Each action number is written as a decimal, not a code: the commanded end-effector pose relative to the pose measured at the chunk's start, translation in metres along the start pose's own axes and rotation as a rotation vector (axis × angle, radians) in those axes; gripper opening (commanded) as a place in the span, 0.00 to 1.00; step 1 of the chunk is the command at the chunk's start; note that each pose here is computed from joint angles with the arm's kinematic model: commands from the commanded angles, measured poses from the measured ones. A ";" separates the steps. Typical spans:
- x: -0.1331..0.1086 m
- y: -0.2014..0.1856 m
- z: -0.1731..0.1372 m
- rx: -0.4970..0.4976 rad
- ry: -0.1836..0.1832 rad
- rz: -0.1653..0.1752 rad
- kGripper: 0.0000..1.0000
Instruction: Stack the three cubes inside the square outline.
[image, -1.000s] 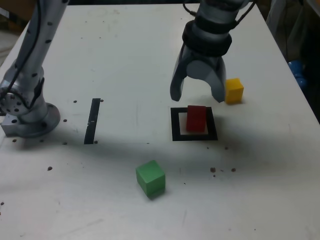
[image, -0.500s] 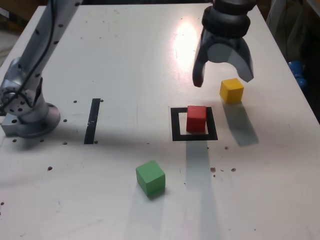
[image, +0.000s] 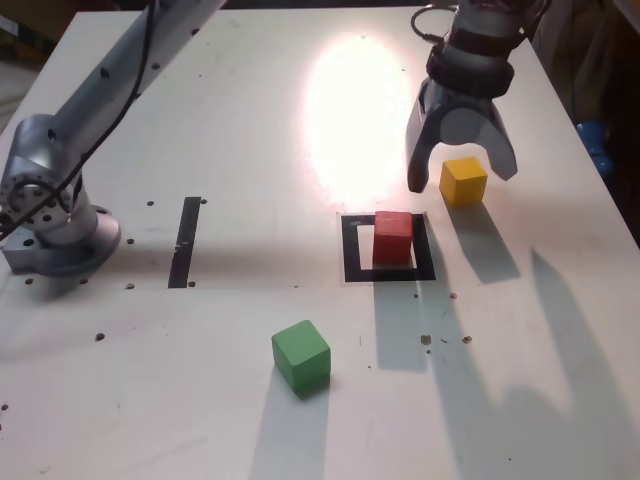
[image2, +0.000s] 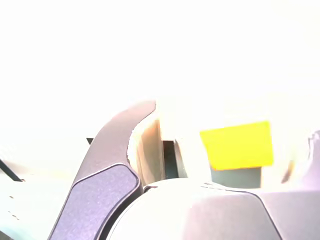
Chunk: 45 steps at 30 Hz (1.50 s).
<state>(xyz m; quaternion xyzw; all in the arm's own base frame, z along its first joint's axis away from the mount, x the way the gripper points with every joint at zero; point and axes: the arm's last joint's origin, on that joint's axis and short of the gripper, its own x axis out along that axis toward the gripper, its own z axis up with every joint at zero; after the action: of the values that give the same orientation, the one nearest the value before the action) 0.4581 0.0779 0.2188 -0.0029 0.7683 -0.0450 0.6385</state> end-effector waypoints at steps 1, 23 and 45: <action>0.004 0.002 0.003 0.001 0.004 -0.005 0.86; 0.011 0.000 0.011 0.012 0.026 0.024 0.28; -0.043 -0.055 -0.037 0.086 0.011 0.093 0.28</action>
<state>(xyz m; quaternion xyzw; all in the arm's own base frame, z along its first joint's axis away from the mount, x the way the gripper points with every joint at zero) 0.4345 0.0343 0.2607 0.0601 0.7711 -0.0458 0.6322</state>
